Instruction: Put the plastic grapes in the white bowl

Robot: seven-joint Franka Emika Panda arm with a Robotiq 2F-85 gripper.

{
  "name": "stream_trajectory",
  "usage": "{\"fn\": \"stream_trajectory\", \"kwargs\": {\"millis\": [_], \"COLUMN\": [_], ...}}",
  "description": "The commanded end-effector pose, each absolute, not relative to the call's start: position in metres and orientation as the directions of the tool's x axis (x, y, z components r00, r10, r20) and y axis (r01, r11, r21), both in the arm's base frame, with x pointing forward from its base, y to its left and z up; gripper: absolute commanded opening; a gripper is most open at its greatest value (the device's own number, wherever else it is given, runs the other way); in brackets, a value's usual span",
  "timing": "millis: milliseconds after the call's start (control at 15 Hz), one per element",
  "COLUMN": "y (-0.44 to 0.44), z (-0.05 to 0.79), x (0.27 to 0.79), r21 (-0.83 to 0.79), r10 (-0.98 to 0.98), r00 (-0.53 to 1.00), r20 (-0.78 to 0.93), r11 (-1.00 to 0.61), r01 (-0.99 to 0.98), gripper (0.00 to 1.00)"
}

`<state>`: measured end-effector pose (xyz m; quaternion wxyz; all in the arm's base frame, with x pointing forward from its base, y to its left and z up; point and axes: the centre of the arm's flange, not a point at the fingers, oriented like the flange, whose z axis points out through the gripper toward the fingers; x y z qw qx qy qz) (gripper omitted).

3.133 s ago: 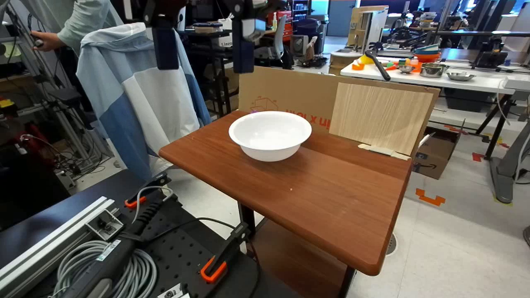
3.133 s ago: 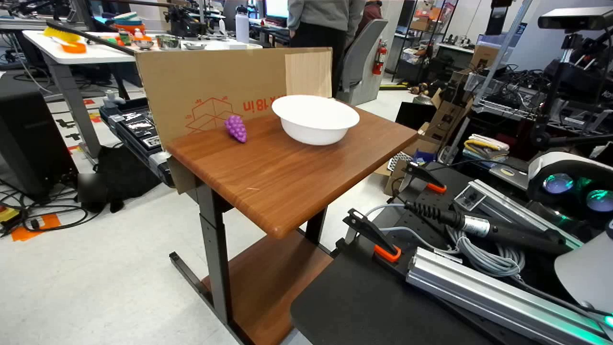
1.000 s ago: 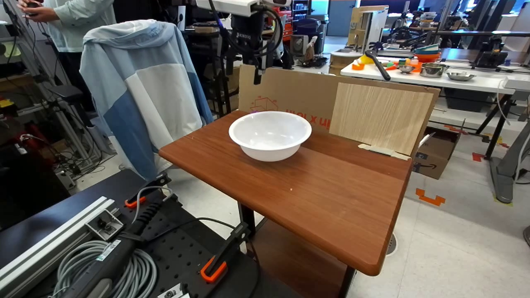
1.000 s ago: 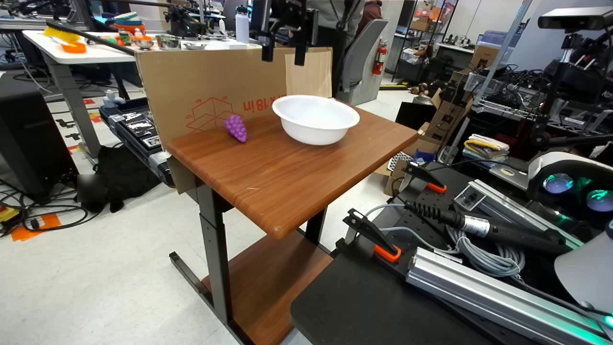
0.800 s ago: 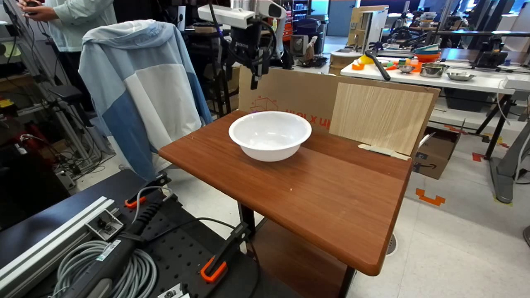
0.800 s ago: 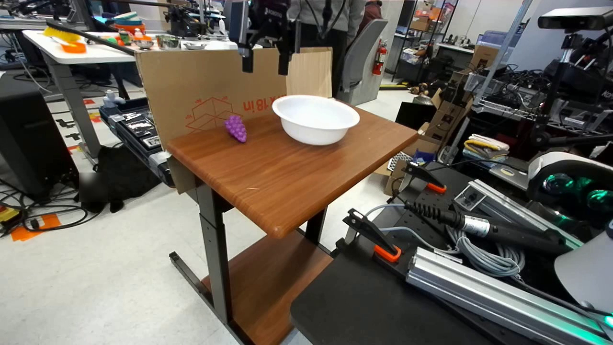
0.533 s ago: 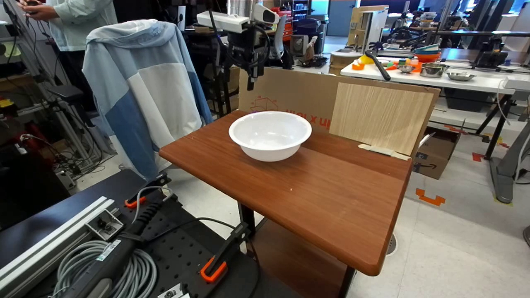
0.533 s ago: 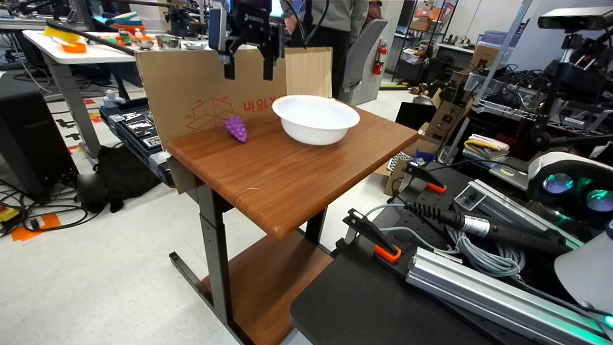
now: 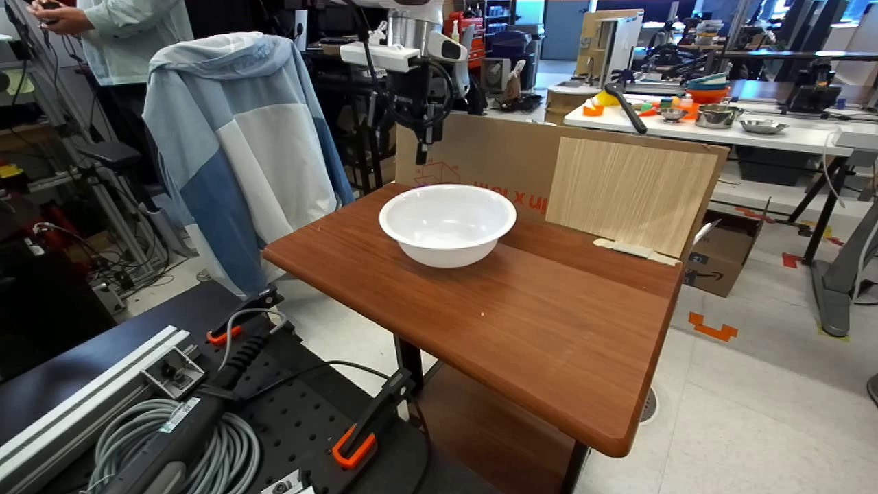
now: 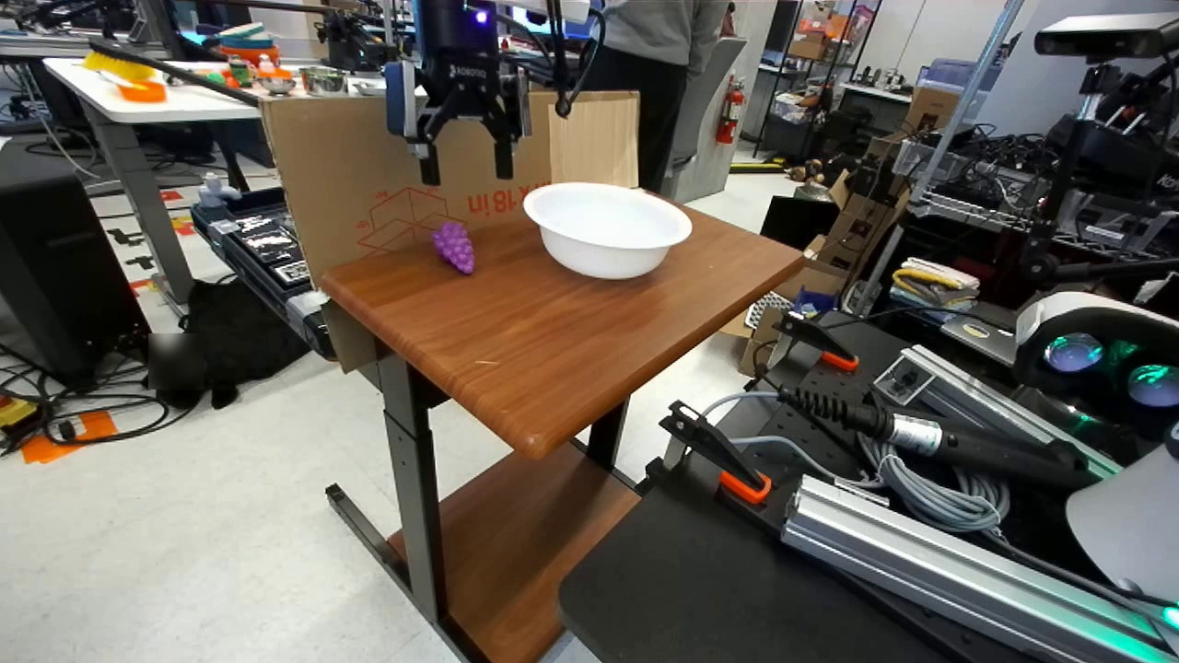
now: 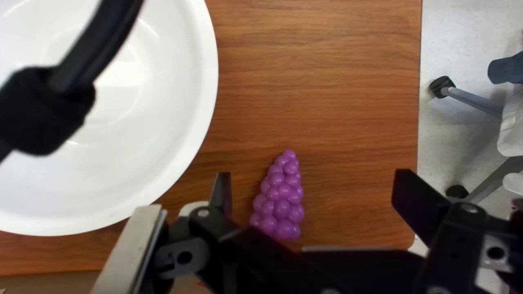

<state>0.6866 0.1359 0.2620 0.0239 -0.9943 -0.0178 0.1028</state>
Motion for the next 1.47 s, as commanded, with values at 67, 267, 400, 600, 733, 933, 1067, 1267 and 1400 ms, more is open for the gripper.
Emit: {"fn": "stream_trajectory", "kwargs": {"millis": [67,267,400,600,733,933,1067,1267,1400], "y": [0.135,0.135,0.134,0.133,0.133,0.133,0.134,0.129,0.129], "z": [0.236,0.225,0.221,0.219,0.219,0.219,0.22,0.22,0.219], "x": [0.721,0.727,0.729,0.732,0.732,0.731,0.729,0.707,0.706], "r21": [-0.008,0.011,0.02,0.035,0.036,0.046,0.043,0.037,0.037], "r10": [0.008,-0.001,-0.006,-0.015,-0.027,-0.05,-0.06,-0.041,-0.041], "r00": [0.963,0.956,0.954,0.949,0.942,0.928,0.909,0.915,0.914], "r20": [-0.27,-0.293,-0.3,-0.314,-0.335,-0.37,-0.412,-0.402,-0.403], "r11": [-1.0,-1.0,-1.0,-0.999,-0.999,-0.998,-0.998,-0.999,-0.999], "r01": [0.007,0.002,0.0,-0.004,-0.015,-0.035,-0.046,-0.029,-0.029], "gripper": [1.0,1.0,1.0,1.0,1.0,1.0,1.0,1.0,1.0]}}
